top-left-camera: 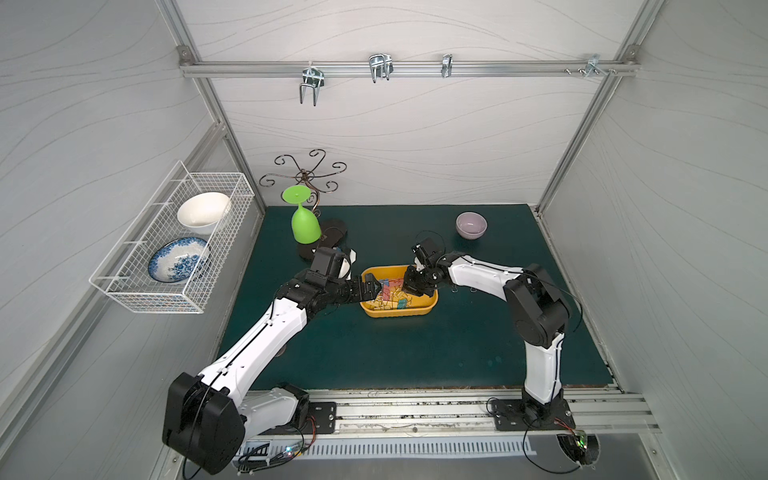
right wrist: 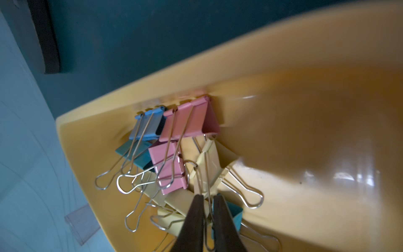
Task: Take out the binder clips from the storage box
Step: Pick up the binder clip from the storage box.
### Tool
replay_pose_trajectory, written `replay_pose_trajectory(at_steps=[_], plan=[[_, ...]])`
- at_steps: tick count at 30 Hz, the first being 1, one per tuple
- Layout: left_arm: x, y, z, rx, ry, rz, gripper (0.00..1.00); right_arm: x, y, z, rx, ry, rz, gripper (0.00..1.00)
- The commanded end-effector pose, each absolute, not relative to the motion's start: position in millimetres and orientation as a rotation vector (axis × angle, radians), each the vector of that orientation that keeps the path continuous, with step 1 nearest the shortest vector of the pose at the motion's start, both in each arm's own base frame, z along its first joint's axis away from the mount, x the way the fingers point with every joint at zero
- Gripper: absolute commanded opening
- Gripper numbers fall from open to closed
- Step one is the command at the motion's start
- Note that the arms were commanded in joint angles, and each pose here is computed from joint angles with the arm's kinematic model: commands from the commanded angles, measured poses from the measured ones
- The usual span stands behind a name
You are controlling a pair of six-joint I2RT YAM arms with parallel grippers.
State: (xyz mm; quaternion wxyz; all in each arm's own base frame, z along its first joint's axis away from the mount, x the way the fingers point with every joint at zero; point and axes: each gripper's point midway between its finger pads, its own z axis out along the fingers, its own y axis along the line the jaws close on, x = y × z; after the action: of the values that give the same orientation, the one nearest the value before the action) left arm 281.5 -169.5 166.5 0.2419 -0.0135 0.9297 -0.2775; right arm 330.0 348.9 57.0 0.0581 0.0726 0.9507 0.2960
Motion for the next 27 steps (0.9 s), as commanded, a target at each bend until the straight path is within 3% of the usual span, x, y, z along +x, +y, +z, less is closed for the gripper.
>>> replay_pose_trajectory(at_steps=[1, 15, 19, 27], plan=[[287.2, -176.9, 172.7, -0.037, 2.517, -0.816, 0.98, 332.9, 332.7, 67.9, 0.309, 2.853, 0.871, 0.05], [282.0, -207.8, 189.1, 0.005, 2.458, -0.895, 0.98, 344.1, 287.3, 173.2, 0.336, 2.560, 0.884, 0.00], [274.8, -227.0, 193.7, 0.069, 2.437, -0.876, 0.98, 333.2, 245.2, 196.8, 0.441, 2.433, 0.782, 0.00], [259.9, -259.9, 186.0, 0.164, 2.439, -0.863, 0.99, 287.3, 167.0, 154.5, 0.938, 2.243, 0.756, 0.00]])
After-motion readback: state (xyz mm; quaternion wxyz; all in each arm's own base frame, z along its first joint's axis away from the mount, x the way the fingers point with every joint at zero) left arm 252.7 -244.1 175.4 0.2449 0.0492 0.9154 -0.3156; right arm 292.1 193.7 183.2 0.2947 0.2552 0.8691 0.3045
